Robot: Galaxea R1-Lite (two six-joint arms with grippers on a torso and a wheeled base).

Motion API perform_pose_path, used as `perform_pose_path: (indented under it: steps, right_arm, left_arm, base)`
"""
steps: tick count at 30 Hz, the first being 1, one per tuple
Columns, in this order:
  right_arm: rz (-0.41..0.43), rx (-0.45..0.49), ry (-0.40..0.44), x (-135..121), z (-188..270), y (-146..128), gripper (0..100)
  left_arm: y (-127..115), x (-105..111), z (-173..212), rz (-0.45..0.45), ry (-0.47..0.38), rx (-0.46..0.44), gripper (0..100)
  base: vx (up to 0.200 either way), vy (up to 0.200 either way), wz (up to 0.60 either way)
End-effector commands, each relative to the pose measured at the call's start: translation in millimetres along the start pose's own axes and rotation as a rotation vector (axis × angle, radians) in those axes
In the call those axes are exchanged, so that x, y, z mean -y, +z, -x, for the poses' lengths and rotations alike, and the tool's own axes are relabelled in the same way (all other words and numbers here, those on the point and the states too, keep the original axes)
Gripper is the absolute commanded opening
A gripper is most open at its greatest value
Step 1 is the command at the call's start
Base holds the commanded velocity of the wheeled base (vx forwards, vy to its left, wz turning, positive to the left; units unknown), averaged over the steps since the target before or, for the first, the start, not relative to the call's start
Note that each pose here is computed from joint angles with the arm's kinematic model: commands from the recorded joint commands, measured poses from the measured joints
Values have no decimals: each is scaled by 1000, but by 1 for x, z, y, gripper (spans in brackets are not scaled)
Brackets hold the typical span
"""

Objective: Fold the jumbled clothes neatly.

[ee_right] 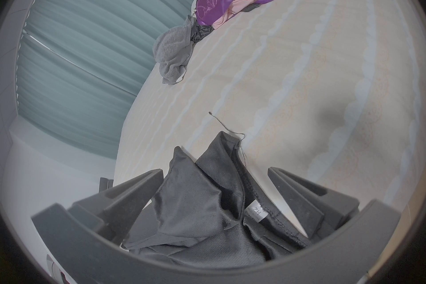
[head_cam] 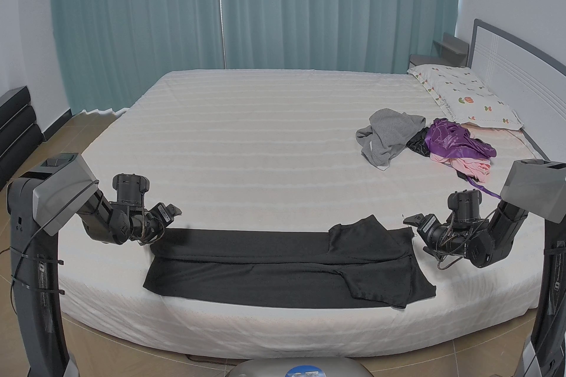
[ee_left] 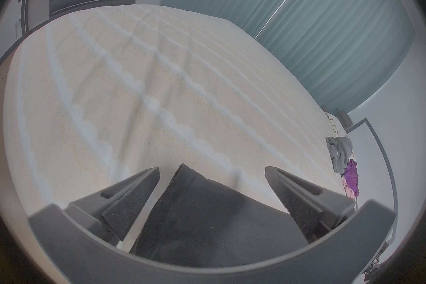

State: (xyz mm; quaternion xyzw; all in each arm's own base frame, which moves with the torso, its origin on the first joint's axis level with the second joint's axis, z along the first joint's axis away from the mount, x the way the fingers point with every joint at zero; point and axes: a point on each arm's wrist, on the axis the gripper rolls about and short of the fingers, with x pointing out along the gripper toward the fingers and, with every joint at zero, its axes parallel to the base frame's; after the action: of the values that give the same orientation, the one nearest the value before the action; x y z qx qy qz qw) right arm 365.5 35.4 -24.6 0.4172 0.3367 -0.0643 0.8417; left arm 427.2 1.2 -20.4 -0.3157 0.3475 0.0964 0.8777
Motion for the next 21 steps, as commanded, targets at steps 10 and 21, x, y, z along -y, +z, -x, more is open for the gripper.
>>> perform_pose_path:
  steps: [10,21]
  right_arm:
    - [-7,-3,-1,1,0,0,100]
    - [-7,-4,-2,1,0,0,100]
  left_arm:
    - [-5,-7,-19,-25,17,-11,0]
    - [-2,-9,-18,-2,26,4,0]
  base:
    - [0,0,0]
    - [0,0,0]
